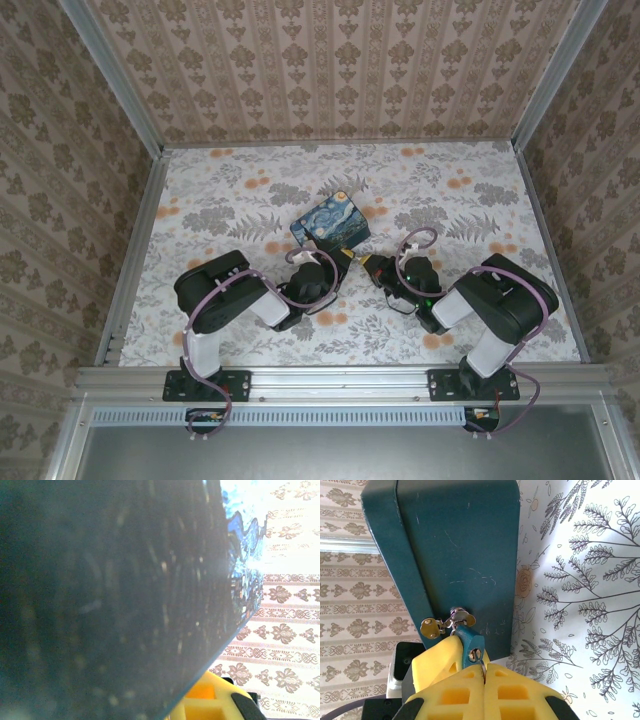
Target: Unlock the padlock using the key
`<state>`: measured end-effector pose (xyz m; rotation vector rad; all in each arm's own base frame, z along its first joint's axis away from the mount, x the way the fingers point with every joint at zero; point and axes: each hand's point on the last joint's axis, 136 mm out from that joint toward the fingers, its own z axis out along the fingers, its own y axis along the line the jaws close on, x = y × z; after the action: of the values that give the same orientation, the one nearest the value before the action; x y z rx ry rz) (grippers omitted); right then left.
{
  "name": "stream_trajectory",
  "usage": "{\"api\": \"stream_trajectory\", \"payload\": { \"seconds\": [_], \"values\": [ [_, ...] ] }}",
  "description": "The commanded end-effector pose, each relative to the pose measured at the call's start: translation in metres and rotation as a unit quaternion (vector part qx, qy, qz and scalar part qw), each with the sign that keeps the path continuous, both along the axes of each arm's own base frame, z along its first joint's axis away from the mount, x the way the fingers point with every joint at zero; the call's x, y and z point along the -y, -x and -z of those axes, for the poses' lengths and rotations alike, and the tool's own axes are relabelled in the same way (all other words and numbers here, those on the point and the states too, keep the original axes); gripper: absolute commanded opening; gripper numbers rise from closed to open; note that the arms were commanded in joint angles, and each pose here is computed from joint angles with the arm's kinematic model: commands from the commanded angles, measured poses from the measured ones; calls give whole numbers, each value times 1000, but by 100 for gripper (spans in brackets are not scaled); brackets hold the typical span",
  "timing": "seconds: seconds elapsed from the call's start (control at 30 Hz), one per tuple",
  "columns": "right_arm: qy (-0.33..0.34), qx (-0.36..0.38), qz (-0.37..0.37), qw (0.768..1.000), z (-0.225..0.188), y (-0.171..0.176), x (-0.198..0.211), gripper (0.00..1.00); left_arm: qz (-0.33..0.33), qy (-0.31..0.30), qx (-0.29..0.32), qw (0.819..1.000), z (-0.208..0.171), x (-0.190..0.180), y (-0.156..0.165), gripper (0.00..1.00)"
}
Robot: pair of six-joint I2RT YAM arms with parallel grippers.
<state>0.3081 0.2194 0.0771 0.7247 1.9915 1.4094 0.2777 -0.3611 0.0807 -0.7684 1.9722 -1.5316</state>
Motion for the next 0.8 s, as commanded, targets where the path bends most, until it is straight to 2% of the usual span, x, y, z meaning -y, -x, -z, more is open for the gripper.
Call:
{"api": "stream_trajectory", "payload": {
  "seconds": [0.0, 0.47, 0.77],
  "values": [
    [-31, 28, -5, 999, -20, -4, -8, 0, 37, 16, -18, 999, -2, 15, 15, 0],
    [-55, 25, -11, 998, -27, -14, -21, 0, 37, 23, -24, 999, 1, 19, 15, 0],
    [-28, 47, -12, 998, -27, -14, -20, 0, 38, 17, -31, 999, 5, 19, 17, 0]
  ]
}}
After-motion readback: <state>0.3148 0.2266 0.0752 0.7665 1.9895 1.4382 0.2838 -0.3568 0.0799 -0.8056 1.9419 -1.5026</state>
